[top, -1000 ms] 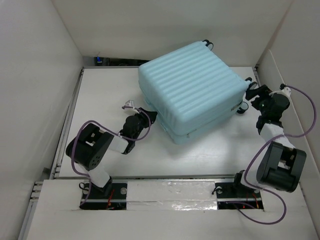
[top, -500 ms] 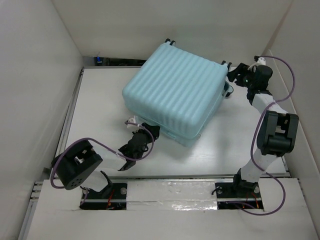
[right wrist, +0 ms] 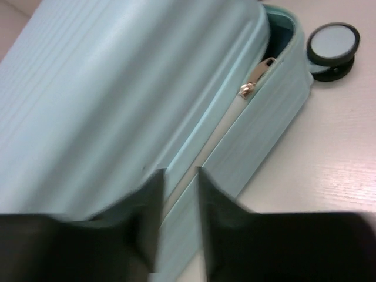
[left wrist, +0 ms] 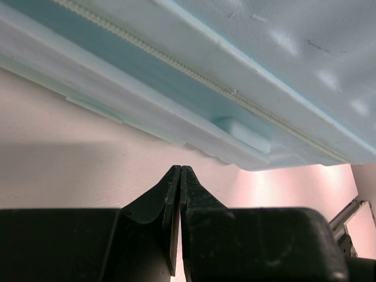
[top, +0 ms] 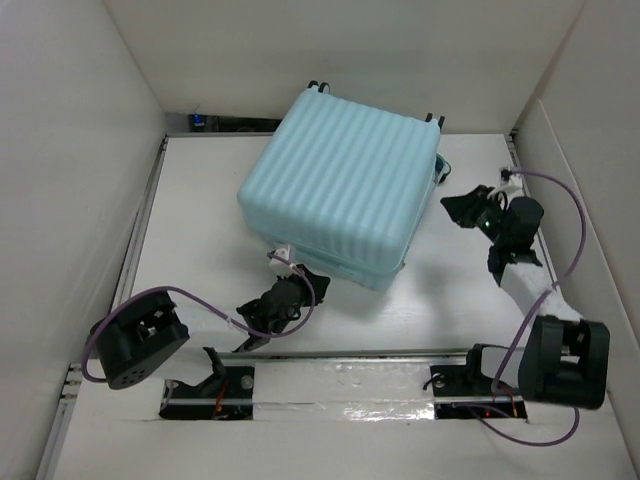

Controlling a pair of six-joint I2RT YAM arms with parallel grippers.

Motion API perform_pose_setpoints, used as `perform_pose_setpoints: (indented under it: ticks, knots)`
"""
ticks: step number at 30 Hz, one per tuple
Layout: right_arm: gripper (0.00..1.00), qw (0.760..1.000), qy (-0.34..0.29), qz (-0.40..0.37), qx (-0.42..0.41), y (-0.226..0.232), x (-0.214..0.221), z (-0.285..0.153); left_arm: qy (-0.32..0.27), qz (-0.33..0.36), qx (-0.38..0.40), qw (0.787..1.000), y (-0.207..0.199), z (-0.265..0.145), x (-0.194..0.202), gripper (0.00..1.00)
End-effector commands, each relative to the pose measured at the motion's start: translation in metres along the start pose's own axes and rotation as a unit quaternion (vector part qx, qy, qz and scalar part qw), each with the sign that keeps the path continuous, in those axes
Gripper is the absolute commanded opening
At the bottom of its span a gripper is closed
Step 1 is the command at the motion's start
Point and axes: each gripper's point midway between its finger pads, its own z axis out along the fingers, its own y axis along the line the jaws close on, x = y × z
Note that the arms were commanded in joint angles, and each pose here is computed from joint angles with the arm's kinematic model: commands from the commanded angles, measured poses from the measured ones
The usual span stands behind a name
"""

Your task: Pack the luggage

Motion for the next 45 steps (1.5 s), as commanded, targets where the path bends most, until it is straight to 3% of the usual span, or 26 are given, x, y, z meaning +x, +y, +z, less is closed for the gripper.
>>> perform_pose_setpoints:
  ticks: [1, 3, 4, 8, 9, 12, 13, 16, 26, 34, 40, 45]
  knots:
    - [0.17, 0.997, -0.026, -0.021, -0.076, 0.041, 0.033, -0.021, -0.006, 0.001, 0.027, 1.000, -0.019, 0.001, -0.009, 0.00]
    - [0.02, 0.993, -0.024, -0.040, -0.106, 0.056, 0.052, -0.037, -0.008, 0.000, 0.030, 1.000, -0.021, 0.000, -0.010, 0.00]
    - [0.00, 0.994, 0.004, -0.037, -0.102, 0.049, 0.079, -0.046, -0.009, -0.002, 0.032, 0.999, -0.022, -0.001, -0.011, 0.00]
    - [0.00, 0.990, 0.025, -0.048, -0.133, 0.062, 0.114, -0.073, -0.011, -0.022, 0.026, 0.999, -0.016, -0.004, -0.017, 0.00]
    - [0.02, 0.987, 0.015, -0.061, -0.146, 0.070, 0.114, -0.078, -0.019, -0.035, 0.019, 0.999, -0.011, -0.002, -0.025, 0.00]
    - [0.10, 0.984, 0.022, -0.082, -0.155, 0.073, 0.126, -0.084, -0.016, -0.049, 0.034, 0.998, -0.013, -0.003, -0.032, 0.18]
    - [0.23, 0.982, 0.006, -0.091, -0.164, 0.078, 0.121, -0.086, -0.018, -0.047, 0.045, 0.998, -0.018, -0.005, -0.036, 0.28]
    - [0.31, 0.976, 0.008, -0.105, -0.190, 0.088, 0.123, -0.088, -0.018, -0.049, 0.052, 0.997, -0.023, -0.005, -0.040, 0.35]
    - [0.35, 0.963, 0.061, -0.114, -0.237, 0.117, 0.154, -0.084, 0.013, -0.057, 0.056, 0.997, -0.021, 0.007, -0.035, 0.36]
    - [0.36, 0.971, 0.034, -0.128, -0.198, 0.112, 0.145, -0.079, 0.001, -0.063, 0.071, 0.995, -0.024, 0.010, -0.041, 0.37]
    - [0.24, 0.967, 0.053, -0.119, -0.218, 0.118, 0.151, -0.080, -0.009, -0.072, 0.079, 0.994, -0.021, 0.002, -0.044, 0.41]
    - [0.28, 0.973, 0.051, -0.112, -0.194, 0.111, 0.157, -0.086, -0.014, -0.075, 0.072, 0.995, -0.014, 0.000, -0.047, 0.44]
